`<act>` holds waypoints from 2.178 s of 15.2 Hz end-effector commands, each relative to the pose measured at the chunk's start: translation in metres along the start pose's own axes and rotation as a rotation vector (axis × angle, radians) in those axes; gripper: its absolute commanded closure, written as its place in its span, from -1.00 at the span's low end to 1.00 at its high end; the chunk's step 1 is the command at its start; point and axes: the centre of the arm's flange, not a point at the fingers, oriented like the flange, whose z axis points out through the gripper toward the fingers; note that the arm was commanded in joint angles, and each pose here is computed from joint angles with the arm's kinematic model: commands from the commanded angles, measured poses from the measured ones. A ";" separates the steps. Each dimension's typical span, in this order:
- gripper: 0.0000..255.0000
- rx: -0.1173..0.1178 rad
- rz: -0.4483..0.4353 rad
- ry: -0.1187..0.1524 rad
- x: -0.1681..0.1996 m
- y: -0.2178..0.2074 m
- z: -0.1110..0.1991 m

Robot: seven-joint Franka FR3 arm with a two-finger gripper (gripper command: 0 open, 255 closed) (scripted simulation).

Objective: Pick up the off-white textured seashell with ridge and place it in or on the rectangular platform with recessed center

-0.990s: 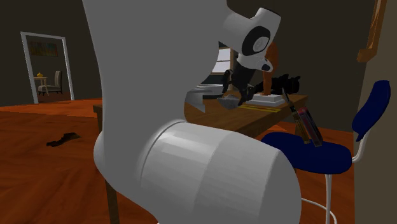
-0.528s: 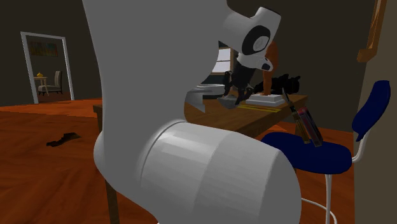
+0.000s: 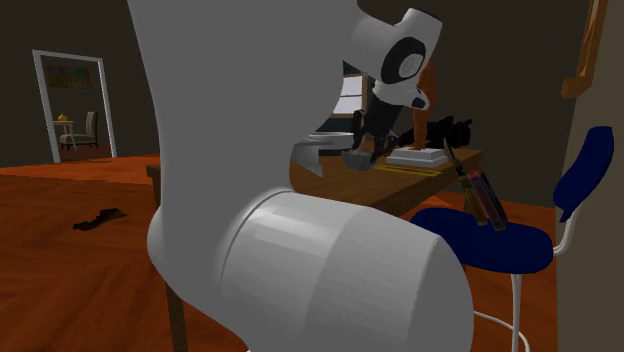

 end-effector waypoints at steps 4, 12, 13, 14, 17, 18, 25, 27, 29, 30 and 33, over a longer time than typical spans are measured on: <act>1.00 -0.001 0.000 -0.002 0.003 -0.012 -0.021; -1.00 0.017 0.025 -0.362 0.078 -0.003 -0.012; -1.00 0.017 0.025 -0.362 0.076 -0.003 -0.007; -1.00 0.017 0.025 -0.362 0.074 -0.003 -0.002; -1.00 0.017 0.025 -0.362 0.069 -0.004 0.013; -1.00 0.017 0.025 -0.362 0.068 -0.004 0.016; -1.00 0.017 0.025 -0.362 0.068 -0.004 0.016; 1.00 0.017 0.025 -0.362 0.068 -0.004 0.016; 1.00 0.017 0.025 -0.362 0.068 -0.004 0.016; 1.00 0.017 0.025 -0.362 0.068 -0.004 0.016; 1.00 0.017 0.025 -0.362 0.069 -0.004 0.016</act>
